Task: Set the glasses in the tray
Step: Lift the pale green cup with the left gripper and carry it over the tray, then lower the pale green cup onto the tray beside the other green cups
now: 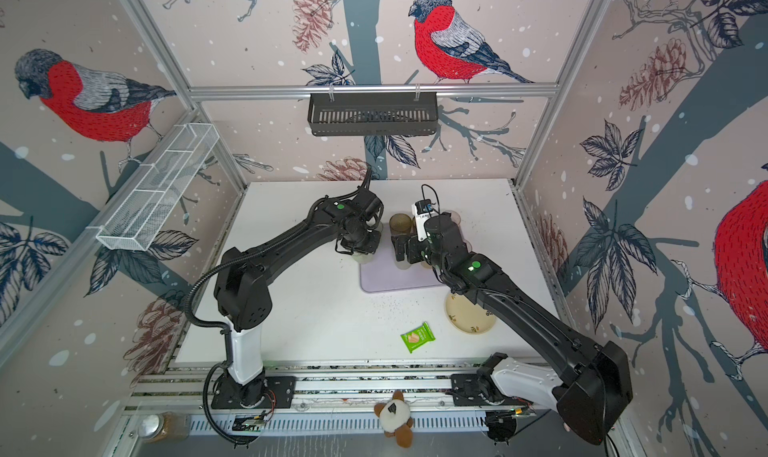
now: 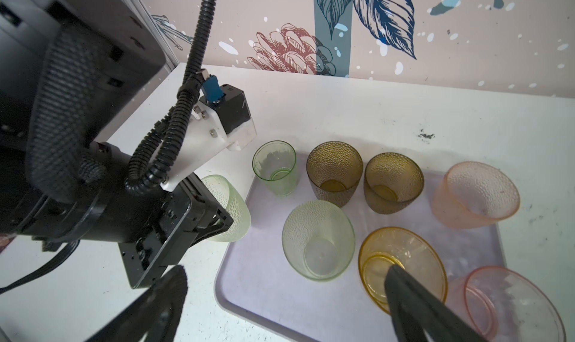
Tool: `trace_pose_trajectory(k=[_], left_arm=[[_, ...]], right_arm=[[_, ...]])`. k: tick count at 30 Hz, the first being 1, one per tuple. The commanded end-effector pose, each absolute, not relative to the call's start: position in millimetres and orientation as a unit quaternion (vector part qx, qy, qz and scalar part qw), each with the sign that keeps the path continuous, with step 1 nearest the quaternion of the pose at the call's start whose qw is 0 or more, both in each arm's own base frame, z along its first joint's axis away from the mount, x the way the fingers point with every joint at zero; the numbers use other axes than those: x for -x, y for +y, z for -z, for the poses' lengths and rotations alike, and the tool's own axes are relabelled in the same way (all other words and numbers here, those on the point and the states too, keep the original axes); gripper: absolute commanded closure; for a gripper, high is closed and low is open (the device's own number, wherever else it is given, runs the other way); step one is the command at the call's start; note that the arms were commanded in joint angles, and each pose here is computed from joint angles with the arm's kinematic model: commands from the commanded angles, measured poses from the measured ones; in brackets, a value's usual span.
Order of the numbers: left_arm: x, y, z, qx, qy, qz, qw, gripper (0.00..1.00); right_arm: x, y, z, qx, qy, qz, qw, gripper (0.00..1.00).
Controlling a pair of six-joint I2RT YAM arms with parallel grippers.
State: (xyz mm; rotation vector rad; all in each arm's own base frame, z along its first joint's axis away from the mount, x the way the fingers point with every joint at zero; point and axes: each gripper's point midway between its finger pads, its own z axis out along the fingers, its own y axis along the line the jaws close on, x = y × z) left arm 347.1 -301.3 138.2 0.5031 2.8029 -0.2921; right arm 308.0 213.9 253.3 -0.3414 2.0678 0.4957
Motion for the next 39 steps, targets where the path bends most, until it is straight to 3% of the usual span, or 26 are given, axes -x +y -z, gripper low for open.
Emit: trace_pose_trajectory(k=[1, 39], left_arm=[[-345, -306, -137, -0.172, 0.97, 0.106, 0.133, 0.99], [-347, -328, -104, -0.19, 0.97, 0.092, 0.118, 1.0]], right_arm=[[-308, 207, -254, 0.112, 0.844, -0.224, 0.474, 0.01], [-313, 157, -250, 0.038, 0.845, -0.224, 0.483, 0.0]])
